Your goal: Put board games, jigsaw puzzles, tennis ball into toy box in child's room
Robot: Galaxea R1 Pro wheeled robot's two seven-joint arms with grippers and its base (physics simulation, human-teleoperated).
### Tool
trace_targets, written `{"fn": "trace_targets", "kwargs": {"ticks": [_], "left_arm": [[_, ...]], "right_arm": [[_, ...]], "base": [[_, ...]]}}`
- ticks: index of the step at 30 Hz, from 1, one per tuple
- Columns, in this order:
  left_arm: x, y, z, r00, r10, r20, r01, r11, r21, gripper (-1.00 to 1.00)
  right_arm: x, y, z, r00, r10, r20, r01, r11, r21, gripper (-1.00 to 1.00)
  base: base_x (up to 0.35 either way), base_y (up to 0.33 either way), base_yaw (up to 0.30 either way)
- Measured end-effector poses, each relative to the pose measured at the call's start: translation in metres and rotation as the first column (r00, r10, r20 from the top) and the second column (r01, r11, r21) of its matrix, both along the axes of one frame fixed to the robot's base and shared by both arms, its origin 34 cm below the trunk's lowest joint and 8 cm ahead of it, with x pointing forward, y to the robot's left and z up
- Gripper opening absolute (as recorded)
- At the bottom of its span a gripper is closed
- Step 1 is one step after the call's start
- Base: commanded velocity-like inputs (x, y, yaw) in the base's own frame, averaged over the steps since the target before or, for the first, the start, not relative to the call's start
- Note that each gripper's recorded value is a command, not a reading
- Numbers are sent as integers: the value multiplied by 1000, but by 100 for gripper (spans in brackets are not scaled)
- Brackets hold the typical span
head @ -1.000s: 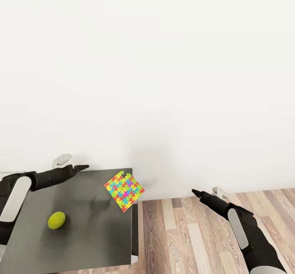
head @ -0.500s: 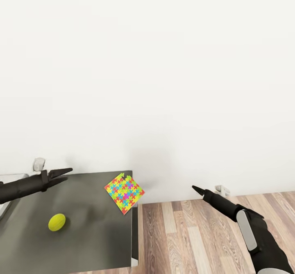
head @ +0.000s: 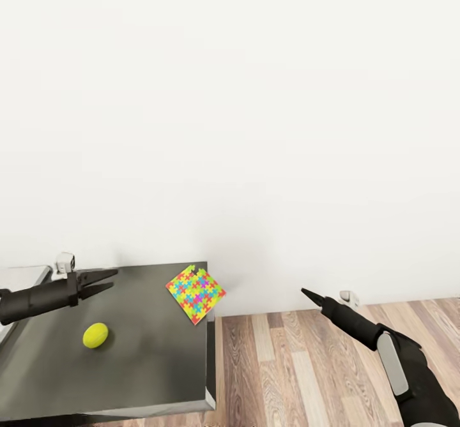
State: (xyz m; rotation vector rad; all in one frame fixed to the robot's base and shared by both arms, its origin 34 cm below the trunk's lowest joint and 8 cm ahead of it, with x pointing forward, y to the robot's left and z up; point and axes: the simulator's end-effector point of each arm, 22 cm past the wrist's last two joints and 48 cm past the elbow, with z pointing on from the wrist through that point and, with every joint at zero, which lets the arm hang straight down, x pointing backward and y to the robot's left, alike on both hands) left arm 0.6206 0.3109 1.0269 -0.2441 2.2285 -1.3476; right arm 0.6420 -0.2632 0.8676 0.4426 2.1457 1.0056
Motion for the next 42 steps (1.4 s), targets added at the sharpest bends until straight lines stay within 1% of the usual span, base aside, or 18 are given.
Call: {"fn": "trace_targets", "kwargs": {"ticks": [8, 29, 42], "left_arm": [[-3, -6, 8, 1000, -15, 15, 15, 1000, -3, 100], [-4, -6, 26, 999, -16, 50, 17, 1000, -4, 100], [-5, -7, 29, 998, -17, 55, 18, 1000, -4, 100]], "right_arm": [[0, 1, 7, 1000, 1, 13, -1, 1000, 10, 100], [4, 2, 25, 999, 1, 49, -2, 1000, 12, 100], [5, 2, 29, 998, 3, 58, -4, 1000, 14, 100]], "base": [[-65, 0, 0], [-3, 0, 1], [0, 0, 7]]}}
